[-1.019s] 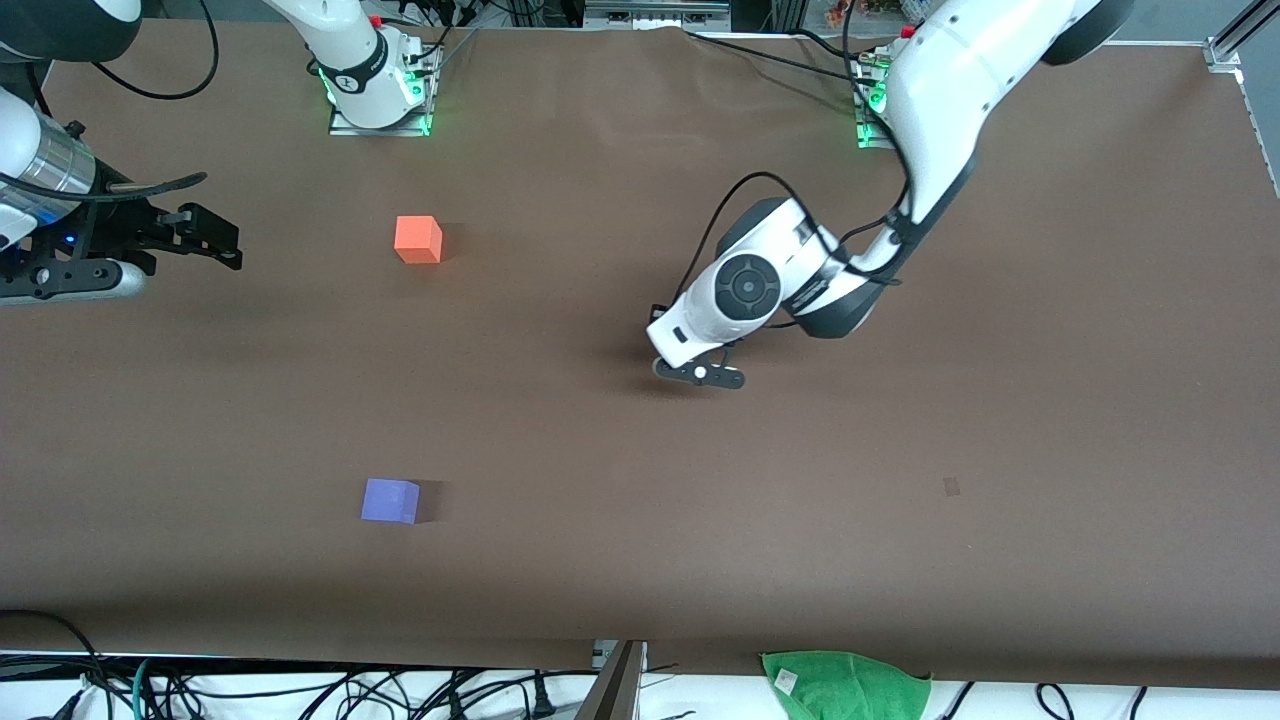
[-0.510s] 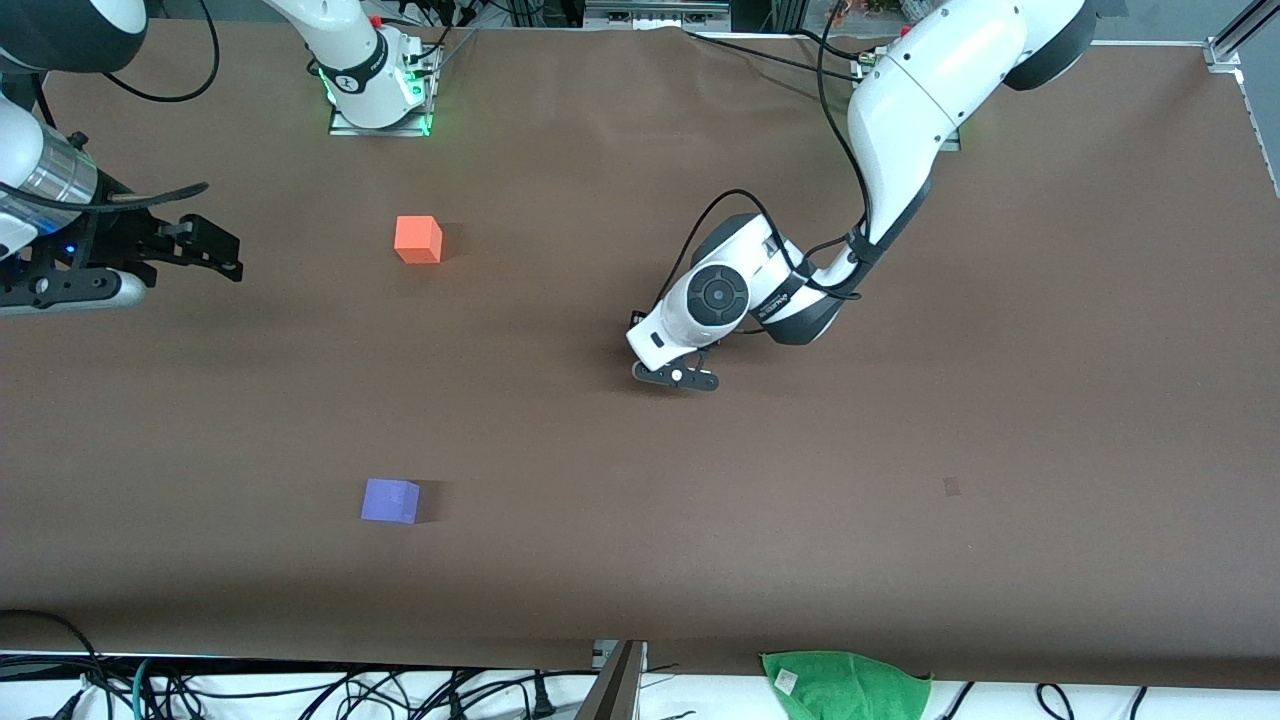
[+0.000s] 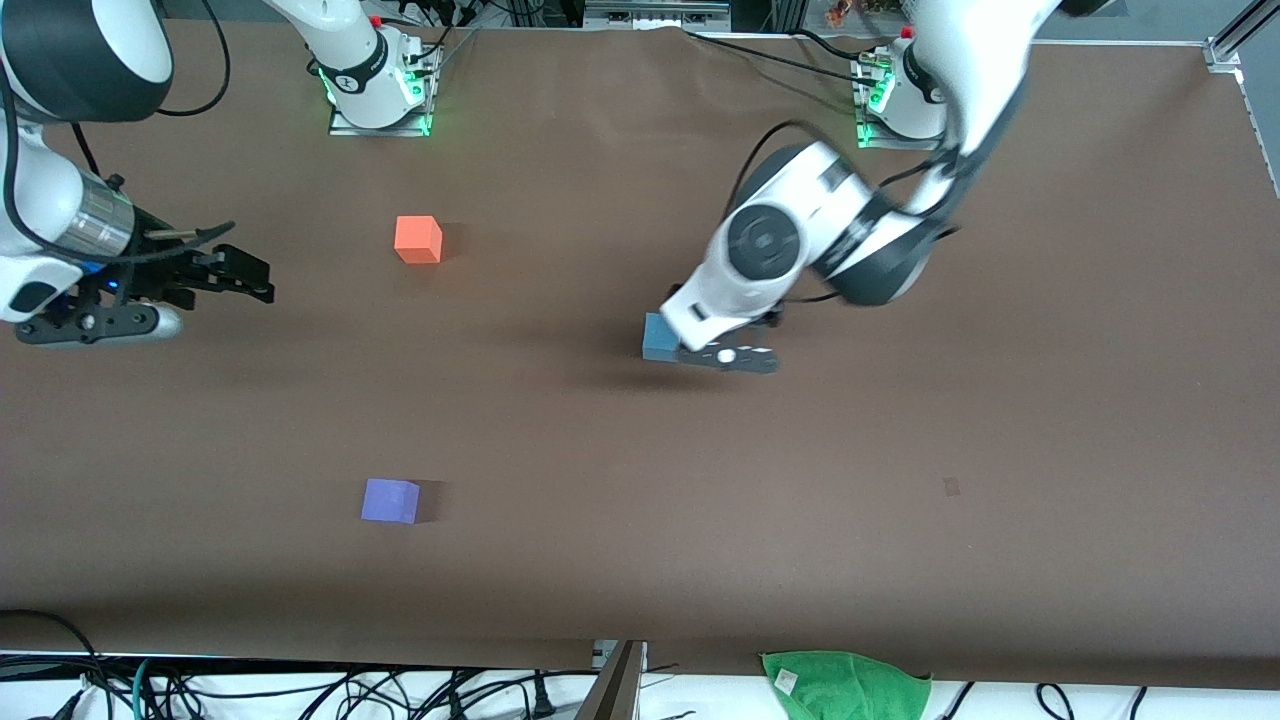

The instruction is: Place blue block between orange and purple blocks

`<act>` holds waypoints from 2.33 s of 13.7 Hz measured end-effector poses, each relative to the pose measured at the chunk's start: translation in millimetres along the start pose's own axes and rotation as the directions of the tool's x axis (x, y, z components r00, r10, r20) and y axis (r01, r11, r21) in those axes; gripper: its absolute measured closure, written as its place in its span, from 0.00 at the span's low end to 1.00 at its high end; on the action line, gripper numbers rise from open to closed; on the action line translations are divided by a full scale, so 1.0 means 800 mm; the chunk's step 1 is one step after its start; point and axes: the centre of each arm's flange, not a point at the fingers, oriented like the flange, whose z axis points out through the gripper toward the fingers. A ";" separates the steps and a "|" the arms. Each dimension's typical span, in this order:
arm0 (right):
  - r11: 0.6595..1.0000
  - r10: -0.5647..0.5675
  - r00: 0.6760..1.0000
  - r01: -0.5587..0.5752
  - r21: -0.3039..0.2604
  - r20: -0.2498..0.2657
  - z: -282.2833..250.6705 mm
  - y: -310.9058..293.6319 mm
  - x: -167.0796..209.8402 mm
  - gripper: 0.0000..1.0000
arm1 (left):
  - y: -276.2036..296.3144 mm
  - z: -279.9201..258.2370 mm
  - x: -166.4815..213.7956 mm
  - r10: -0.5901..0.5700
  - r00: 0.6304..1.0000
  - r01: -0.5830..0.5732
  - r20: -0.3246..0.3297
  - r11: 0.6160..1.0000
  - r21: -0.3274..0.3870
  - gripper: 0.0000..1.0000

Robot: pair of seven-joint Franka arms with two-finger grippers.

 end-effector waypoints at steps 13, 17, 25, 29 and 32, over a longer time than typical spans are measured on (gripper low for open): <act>0.999 0.018 0.995 -0.023 0.044 0.101 0.152 -0.129 0.049 0.00 | -0.367 -0.202 -0.021 -0.139 0.989 0.142 -0.052 0.989 0.049 0.00; 0.976 0.211 0.977 -0.212 0.057 0.028 0.208 -0.290 0.035 0.00 | -0.423 -0.209 -0.044 -0.064 0.997 0.066 -0.047 0.997 0.041 0.00; 0.897 0.432 0.901 -0.423 0.127 -0.047 0.361 -0.521 -0.052 0.00 | -0.411 -0.203 -0.086 -0.002 0.999 0.004 -0.052 0.999 0.043 0.00; 0.893 0.445 0.891 -0.435 0.116 -0.091 0.415 -0.537 -0.060 0.00 | -0.417 -0.203 -0.086 -0.003 0.999 0.005 -0.051 0.999 0.042 0.00; 0.901 0.433 0.892 -0.422 0.103 -0.130 0.438 -0.549 -0.070 0.00 | -0.417 -0.203 -0.086 -0.002 0.999 0.004 -0.049 0.999 0.042 0.00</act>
